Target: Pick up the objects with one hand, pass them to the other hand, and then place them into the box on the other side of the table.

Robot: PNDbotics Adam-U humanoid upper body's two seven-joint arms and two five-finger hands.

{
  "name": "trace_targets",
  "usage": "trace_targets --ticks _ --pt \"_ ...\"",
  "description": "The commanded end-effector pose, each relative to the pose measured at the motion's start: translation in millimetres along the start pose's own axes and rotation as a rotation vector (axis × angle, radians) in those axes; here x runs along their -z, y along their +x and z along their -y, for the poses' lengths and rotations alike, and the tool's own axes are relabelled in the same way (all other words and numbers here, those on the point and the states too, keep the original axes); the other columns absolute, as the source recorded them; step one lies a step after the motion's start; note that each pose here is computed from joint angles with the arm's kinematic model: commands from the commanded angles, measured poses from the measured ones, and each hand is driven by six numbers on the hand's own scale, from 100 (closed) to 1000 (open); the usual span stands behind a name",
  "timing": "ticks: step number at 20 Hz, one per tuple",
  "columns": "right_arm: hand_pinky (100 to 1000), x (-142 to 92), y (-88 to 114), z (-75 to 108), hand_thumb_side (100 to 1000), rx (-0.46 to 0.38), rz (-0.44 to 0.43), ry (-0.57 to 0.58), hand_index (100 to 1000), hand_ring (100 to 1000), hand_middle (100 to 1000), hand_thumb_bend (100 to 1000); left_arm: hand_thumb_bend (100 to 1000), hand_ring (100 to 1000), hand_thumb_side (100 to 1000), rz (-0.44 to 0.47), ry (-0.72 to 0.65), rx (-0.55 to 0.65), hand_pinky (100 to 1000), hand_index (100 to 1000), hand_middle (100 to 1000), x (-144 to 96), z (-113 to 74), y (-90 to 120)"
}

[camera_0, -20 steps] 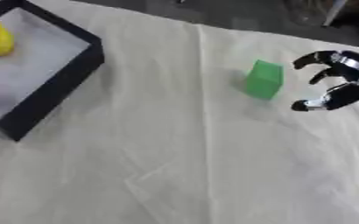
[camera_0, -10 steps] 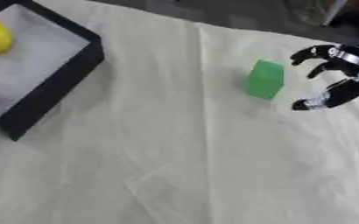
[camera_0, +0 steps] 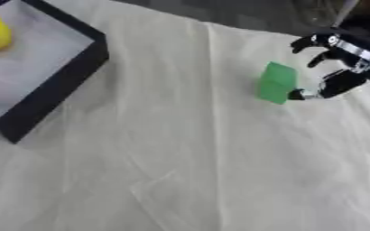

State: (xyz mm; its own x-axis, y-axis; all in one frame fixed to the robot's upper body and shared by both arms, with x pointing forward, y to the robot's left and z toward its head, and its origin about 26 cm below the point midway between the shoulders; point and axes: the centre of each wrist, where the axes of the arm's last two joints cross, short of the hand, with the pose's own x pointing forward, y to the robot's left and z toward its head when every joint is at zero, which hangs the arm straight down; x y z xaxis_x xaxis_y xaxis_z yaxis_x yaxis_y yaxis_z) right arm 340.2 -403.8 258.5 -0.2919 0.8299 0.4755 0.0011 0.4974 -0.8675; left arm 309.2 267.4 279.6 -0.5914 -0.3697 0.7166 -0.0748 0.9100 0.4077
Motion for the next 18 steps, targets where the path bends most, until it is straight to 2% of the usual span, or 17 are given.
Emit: trace_targets --ticks 1,8,12,14,18 --pt "713 -3.6 2.3 22.5 132 -0.058 -0.015 -0.045 858 974 783 713 100 649 671 0.038 0.000 0.019 931 679 609 2.2 -2.6 9.0" --pt "725 -2.6 -1.8 22.9 137 -0.066 -0.033 -0.058 861 976 790 718 100 649 671 0.052 -0.006 0.024 932 678 609 3.7 -1.6 10.8" --pt "764 -4.2 -5.2 23.7 137 -0.091 -0.053 -0.075 866 994 803 726 100 649 671 0.064 -0.010 0.026 932 677 609 4.5 -1.1 11.8" --pt "774 -5.1 -7.5 24.6 234 -0.105 -0.067 -0.091 868 993 805 684 100 649 671 0.065 -0.010 0.028 932 678 609 4.4 -0.9 11.7" --pt "785 -6.1 -13.9 22.7 257 -0.120 -0.100 -0.115 871 993 807 681 100 649 671 0.059 -0.008 0.030 935 678 609 3.6 -0.3 10.5"
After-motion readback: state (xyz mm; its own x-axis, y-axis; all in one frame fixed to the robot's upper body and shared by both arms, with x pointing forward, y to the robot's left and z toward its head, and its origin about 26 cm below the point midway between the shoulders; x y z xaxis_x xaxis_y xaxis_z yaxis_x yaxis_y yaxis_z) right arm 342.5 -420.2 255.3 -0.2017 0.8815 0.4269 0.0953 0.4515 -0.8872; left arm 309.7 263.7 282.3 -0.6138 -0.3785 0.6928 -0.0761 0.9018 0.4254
